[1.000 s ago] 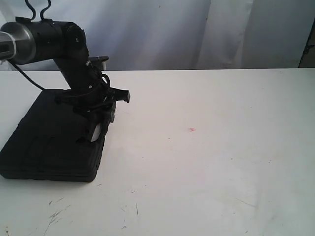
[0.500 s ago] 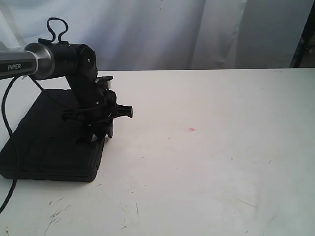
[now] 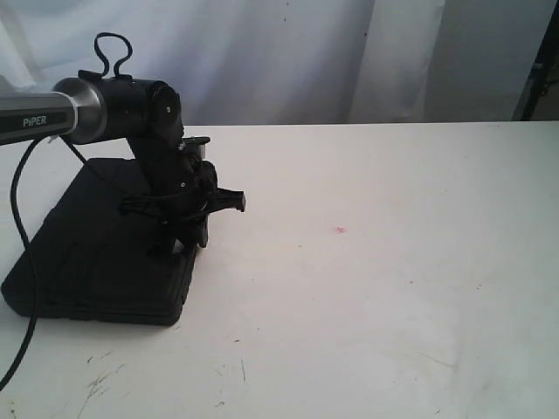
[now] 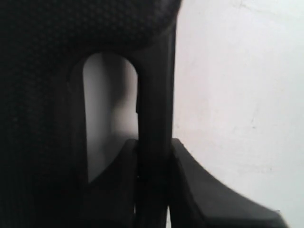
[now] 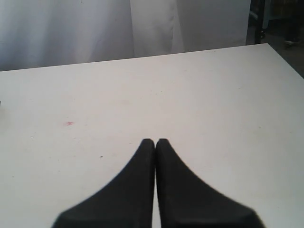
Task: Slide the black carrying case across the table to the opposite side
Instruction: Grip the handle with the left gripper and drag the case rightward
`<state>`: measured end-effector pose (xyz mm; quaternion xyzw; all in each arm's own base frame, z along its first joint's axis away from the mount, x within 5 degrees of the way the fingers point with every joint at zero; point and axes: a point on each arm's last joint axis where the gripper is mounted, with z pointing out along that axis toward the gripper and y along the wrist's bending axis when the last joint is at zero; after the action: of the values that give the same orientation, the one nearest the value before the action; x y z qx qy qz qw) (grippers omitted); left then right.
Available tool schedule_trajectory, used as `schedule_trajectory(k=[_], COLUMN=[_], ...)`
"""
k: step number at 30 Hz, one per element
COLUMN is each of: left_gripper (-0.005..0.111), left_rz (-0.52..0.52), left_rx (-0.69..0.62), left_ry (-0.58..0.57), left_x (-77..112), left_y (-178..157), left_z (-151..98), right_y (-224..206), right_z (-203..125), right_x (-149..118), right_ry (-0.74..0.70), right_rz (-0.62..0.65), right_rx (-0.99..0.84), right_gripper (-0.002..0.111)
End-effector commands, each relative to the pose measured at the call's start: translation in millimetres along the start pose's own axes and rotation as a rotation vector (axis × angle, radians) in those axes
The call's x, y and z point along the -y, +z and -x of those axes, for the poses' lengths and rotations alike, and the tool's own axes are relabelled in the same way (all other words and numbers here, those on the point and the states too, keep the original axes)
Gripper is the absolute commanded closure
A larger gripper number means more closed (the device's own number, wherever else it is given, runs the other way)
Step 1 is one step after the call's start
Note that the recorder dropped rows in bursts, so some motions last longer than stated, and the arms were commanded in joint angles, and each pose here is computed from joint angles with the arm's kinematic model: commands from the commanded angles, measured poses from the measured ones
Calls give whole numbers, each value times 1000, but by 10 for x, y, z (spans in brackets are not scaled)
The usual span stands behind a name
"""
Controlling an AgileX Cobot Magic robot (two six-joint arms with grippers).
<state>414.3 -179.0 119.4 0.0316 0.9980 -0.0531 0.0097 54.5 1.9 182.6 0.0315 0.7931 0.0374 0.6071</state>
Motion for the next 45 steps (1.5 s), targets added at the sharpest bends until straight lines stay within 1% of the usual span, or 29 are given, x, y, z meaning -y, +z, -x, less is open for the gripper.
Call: schedule_trajectory(k=[1, 3, 5, 7, 10, 14, 16, 24, 31, 37, 45], left_gripper=[107, 107, 107, 107, 107, 107, 107, 107, 107, 107, 107], left_rz=[-61, -67, -72, -89, -105, -175, -185, -168, -161, -223, -253], left_rx=[17, 20, 29, 52, 60, 50, 44, 50, 59, 84, 114], left_ry=[-49, -45, -46, -29, -35, -81, -82, -38, -52, -96, -78], left_x=[146, 198, 285, 429, 525, 586, 621, 727, 719, 771, 923], left_y=[-34, -30, -22, -12, -6, -14, -13, -1, -1, -13, -24], left_z=[-11, -26, -49, -82, -111, -116, -133, -188, -179, -151, -176], right_y=[-1, -1, -1, -1, -1, -1, -1, -1, -1, -1, -1], right_z=[6, 6, 6, 6, 6, 6, 6, 6, 6, 6, 6], right_x=[3, 3, 3, 3, 3, 3, 3, 3, 3, 3, 3], right_ry=[10, 10, 10, 10, 10, 10, 10, 10, 10, 10, 10], right_rz=[-5, -5, -5, -5, -5, -5, -5, -5, -5, -5, -5], right_rx=[14, 14, 14, 14, 14, 14, 14, 14, 14, 14, 14], right_gripper=[108, 108, 108, 108, 108, 108, 108, 108, 108, 108, 108])
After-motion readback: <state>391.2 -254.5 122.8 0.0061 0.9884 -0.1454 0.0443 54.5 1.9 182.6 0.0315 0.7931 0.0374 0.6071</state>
